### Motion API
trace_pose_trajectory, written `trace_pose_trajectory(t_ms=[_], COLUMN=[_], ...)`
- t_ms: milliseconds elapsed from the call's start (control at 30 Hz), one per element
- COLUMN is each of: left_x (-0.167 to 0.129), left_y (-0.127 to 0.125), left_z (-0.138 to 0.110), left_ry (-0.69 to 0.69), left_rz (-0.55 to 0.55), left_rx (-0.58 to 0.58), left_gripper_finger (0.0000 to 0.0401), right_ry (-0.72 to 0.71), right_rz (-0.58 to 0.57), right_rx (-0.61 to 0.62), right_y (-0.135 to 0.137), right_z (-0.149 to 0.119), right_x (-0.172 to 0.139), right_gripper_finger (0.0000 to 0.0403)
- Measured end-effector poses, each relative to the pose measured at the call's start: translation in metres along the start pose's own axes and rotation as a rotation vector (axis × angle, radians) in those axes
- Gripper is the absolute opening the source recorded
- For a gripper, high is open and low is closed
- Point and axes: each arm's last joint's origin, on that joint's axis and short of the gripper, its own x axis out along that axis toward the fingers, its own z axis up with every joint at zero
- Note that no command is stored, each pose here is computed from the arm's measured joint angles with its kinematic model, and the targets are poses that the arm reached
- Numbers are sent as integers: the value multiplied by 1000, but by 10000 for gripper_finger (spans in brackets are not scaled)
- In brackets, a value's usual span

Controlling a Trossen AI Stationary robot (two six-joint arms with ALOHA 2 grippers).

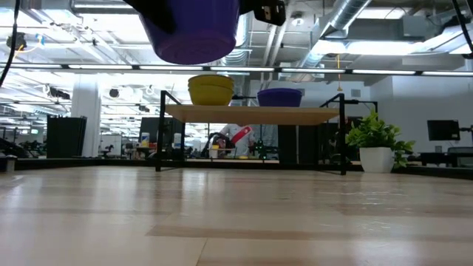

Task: Pick & Place Mini bowls
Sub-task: Stack the blue bowl on top of the blue bowls on the shelf

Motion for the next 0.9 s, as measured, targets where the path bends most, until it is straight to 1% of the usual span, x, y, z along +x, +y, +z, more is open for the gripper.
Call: trace_pose_trajectory(t_ms=[233,367,733,900], left_x=[0,1,1,1], left_y=[1,0,1,1], left_z=[2,2,4,4], left_ry=[-21,-27,-39,-42], left_rz=[-7,-11,-1,-4], left_rx=[-4,-5,-10,-11], left_gripper_finger=[4,4,4,4], right_ry=[37,82,82,122], right_rz=[-8,-25,-33,-45], right_rx=[0,7,7,16], right_y=[0,-3,-3,-6], right_z=[-1,-3,-4,-6], right_x=[16,27,28,36], right_gripper_finger=[74,74,74,65])
